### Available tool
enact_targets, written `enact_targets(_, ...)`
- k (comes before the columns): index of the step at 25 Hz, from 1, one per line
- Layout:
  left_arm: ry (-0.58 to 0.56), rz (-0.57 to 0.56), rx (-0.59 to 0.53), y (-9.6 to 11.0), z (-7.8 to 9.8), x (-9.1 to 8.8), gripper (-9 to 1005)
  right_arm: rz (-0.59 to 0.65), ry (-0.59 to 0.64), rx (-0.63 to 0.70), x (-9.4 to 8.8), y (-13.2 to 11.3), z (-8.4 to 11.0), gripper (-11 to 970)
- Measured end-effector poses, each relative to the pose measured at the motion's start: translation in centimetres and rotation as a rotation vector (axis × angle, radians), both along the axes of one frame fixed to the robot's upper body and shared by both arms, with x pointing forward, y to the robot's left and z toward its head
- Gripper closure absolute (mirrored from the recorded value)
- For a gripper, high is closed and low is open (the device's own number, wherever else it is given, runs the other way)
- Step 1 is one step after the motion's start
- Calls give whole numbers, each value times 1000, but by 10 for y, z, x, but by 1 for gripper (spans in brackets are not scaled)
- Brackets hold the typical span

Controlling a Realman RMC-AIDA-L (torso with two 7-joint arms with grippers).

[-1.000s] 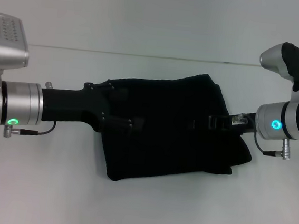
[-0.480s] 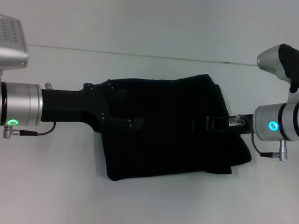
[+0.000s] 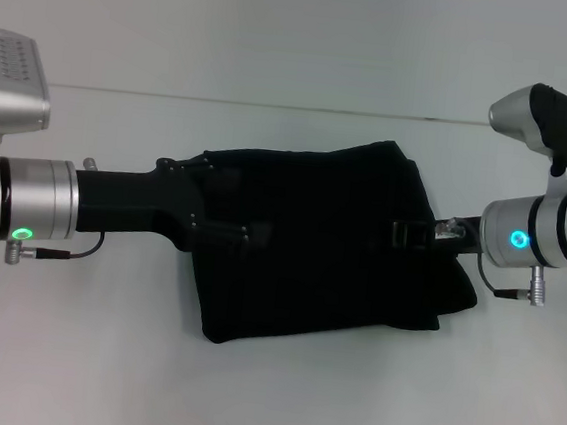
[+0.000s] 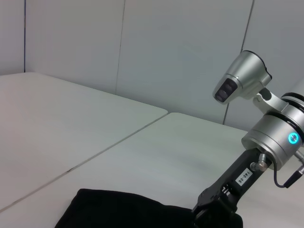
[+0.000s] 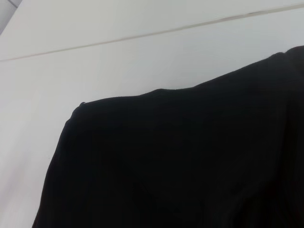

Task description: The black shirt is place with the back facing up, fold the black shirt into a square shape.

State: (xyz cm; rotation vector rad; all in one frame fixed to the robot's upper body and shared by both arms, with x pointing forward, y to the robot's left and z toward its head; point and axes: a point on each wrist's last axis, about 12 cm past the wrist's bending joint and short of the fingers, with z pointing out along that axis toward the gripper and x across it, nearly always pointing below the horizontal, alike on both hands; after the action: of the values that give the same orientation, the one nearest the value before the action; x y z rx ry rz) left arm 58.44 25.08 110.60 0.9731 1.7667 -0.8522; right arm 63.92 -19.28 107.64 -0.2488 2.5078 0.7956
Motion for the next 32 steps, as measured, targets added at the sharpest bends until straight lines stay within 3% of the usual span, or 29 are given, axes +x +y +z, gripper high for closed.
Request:
enact_targets(4,0,0,0,0,0,0,45,3,-3,-1,0,1,-1,884)
enact_targets(22,-8,17,-21,1,1,1,45,21,-77,30,2,-7,5,885)
enact_targets(32,-14,28,-39,2,2,0,45,31,-130,22,12,-10,20,885)
